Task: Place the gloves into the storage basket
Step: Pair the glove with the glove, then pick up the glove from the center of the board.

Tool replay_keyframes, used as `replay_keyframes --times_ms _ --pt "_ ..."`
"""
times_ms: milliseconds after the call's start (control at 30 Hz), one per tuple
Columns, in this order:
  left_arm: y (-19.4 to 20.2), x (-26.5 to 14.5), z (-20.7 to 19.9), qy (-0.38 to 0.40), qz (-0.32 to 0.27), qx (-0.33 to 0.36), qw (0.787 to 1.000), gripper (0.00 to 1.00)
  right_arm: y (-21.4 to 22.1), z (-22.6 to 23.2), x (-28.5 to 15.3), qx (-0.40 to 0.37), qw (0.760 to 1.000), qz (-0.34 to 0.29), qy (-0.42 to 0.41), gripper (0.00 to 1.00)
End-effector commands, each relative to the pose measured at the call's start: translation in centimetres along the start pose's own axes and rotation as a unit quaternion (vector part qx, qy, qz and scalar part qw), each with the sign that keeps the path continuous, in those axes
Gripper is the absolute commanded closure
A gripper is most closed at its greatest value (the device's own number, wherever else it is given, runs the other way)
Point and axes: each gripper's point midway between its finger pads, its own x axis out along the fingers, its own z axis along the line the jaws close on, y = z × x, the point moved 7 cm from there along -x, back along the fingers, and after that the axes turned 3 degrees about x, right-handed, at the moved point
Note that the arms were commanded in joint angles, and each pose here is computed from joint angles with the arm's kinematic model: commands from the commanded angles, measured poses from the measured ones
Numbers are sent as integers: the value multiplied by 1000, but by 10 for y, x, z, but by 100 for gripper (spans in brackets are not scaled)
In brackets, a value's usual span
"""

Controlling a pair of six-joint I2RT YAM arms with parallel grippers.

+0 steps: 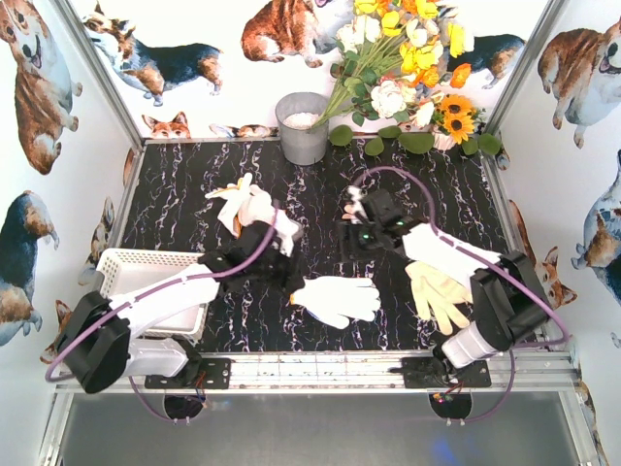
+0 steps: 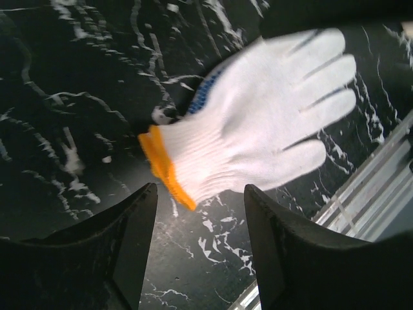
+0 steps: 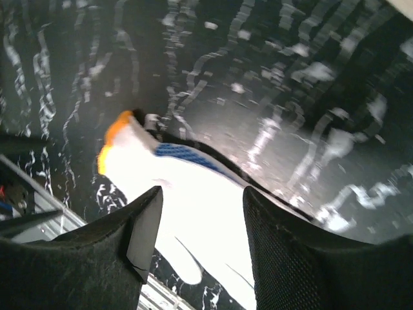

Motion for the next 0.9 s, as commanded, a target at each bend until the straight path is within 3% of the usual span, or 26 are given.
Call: replay_keyframes --times_ms 0,133,433,667,867 --pt "8 -9 21 -21 -20 -92 995 48 -6 35 14 -141 988 25 -64 45" --pt "11 -16 39 -23 -48 -152 987 46 -4 55 37 -197 975 46 -86 46" --pt "20 -21 55 -16 -59 -205 977 45 16 63 75 -300 945 122 -54 48" --pt "28 -14 59 -5 -54 -224 973 45 26 59 79 -357 926 123 -12 51" --pt "32 1 57 34 -61 -244 967 44 42 54 89 -366 923 116 -7 63"
